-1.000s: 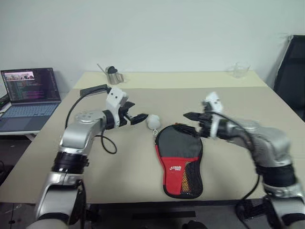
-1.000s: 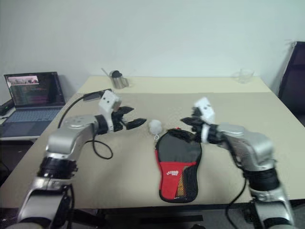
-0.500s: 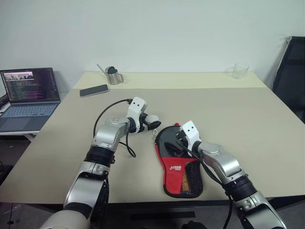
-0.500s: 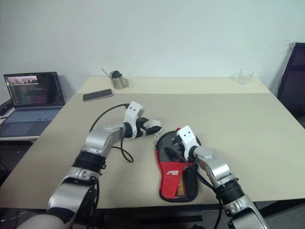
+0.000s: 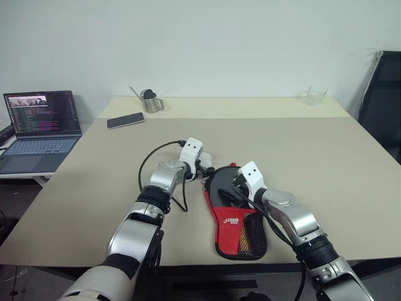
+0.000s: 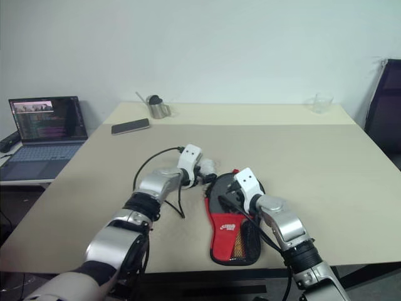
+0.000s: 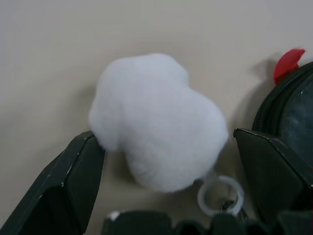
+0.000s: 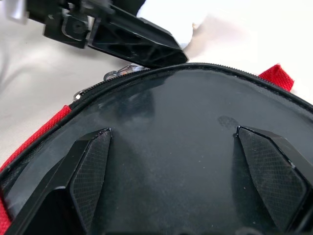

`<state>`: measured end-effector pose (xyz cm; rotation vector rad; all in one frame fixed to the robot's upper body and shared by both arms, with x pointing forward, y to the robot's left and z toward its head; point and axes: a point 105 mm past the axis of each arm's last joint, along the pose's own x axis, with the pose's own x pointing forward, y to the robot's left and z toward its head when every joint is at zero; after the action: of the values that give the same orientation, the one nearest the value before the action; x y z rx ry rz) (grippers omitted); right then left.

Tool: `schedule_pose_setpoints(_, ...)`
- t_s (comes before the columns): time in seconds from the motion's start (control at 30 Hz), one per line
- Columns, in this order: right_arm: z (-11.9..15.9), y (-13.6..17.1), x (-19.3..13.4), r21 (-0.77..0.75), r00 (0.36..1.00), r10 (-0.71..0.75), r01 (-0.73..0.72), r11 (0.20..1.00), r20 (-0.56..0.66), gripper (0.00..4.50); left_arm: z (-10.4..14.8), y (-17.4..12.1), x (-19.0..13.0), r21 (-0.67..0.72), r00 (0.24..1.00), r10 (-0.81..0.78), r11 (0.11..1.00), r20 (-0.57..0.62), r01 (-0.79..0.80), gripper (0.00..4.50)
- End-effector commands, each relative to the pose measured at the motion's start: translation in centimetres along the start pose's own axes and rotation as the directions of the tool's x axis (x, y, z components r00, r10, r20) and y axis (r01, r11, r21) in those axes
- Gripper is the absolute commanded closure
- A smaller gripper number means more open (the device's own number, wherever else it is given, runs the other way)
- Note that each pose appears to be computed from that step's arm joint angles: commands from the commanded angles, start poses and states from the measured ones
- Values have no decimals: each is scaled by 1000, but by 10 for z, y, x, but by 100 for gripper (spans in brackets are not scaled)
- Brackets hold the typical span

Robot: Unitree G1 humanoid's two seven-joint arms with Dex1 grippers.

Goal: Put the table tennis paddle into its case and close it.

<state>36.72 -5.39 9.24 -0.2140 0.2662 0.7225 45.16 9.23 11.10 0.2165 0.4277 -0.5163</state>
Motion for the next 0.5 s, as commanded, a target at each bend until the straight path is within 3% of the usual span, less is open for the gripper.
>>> schedule_pose_setpoints(0.03, -23, 2, -2, 44, 996, 5, -1, 999, -86, 2, 13, -1, 4, 45, 999, 33, 998, 28, -35, 0)
schedule_pose_setpoints(0.1, -23, 2, -2, 45, 996, 5, -1, 999, -85, 2, 14, -2, 7, 51, 999, 44, 998, 31, -45, 0)
schedule_pose_setpoints(0.2, -23, 3, -3, 47, 996, 2, 2, 999, -88, 0, 22, -5, 9, 49, 997, 51, 997, 58, -53, 60)
schedule_pose_setpoints(0.5, -24, 1, -7, 48, 995, -8, 13, 999, -98, 0, 41, -3, 9, 147, 991, 96, 983, 98, -110, 368)
